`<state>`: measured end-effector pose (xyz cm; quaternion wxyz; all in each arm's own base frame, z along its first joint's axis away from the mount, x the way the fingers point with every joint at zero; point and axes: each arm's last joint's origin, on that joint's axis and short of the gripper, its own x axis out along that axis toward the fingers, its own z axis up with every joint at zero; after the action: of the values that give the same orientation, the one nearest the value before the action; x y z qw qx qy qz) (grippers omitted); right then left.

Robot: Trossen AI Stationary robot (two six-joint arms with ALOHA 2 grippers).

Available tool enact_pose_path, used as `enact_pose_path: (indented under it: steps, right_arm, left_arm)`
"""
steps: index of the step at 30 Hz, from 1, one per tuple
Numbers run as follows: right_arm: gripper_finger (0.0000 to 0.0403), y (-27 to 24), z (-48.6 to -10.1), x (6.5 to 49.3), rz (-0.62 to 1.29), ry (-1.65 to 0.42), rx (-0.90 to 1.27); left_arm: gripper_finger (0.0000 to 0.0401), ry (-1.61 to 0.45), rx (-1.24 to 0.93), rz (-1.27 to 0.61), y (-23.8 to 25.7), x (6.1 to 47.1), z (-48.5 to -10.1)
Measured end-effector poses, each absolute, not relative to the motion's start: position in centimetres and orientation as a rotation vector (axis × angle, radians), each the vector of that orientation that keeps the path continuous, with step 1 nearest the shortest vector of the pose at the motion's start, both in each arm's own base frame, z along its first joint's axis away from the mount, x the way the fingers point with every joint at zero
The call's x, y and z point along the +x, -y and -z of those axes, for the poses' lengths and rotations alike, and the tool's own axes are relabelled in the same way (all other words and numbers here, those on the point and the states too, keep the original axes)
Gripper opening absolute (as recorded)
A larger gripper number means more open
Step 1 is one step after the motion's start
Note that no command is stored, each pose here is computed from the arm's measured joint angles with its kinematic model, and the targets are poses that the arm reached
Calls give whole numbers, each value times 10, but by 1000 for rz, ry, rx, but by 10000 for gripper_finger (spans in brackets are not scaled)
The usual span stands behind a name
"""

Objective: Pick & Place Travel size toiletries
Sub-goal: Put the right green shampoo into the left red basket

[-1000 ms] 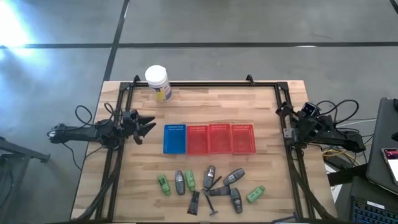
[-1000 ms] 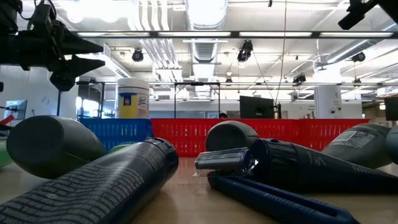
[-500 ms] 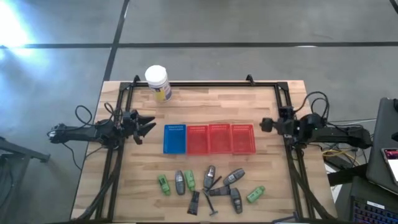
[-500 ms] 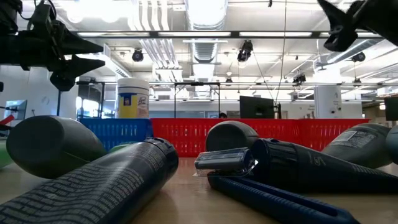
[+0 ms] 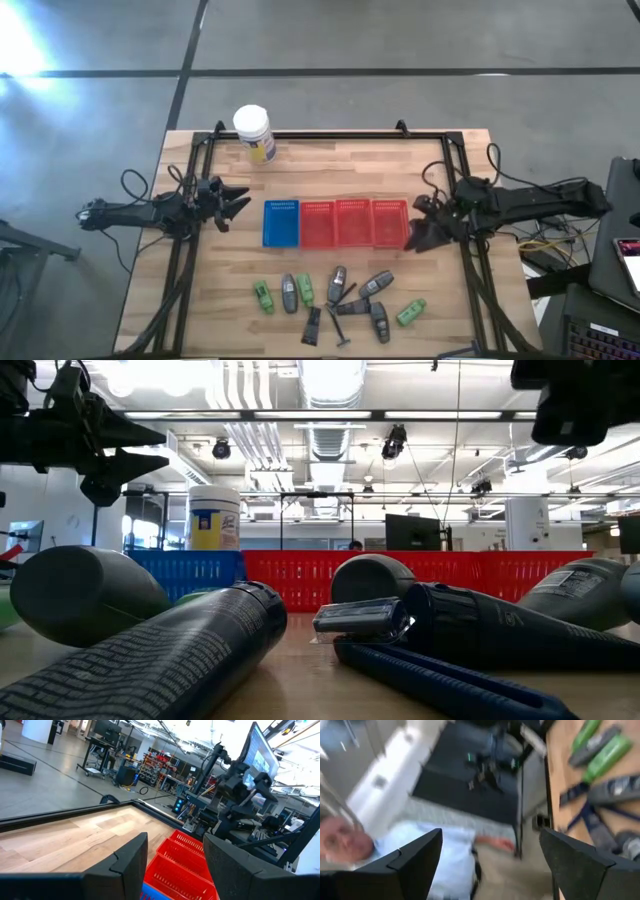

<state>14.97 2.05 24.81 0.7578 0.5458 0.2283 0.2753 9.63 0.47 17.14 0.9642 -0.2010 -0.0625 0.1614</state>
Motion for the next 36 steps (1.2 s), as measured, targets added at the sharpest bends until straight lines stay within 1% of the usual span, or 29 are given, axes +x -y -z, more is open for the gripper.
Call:
enact_pose_path:
  steps: [4,9,11,14,18,22,25,28,32,36]
  right_arm:
    - [312,-26,-251,148,-533,-747,1102]
    - [289,-38,-246,134,-428,-1094,869]
    - [279,-46,-244,134,-415,-1167,786]
    - [266,-63,-238,141,-427,-1215,690]
    - [261,-88,-222,150,-382,-1323,538]
    - [269,-119,-206,154,-391,-1438,388]
    - [279,-144,-200,156,-441,-1488,254]
    - [293,-168,-198,160,-477,-1481,94]
    - [321,-194,-199,166,-450,-1458,-113]
    - [352,-213,-201,174,-400,-1438,-213]
  left_arm:
    - [197,126,-407,-327,-5,96,-171]
    - [197,126,-407,-327,-5,96,-171]
    - [197,126,-407,-327,-5,96,-171]
    - [197,126,-407,-327,-5,96,-171]
    - [197,127,-407,-327,-5,96,-171]
    - [197,126,-407,-327,-5,96,-171]
    - [197,126,-407,-327,-5,96,-171]
    - [197,126,-407,-327,-5,96,-171]
    - [197,126,-407,-327,-5,96,-171]
    - [197,126,-407,-327,-5,96,-171]
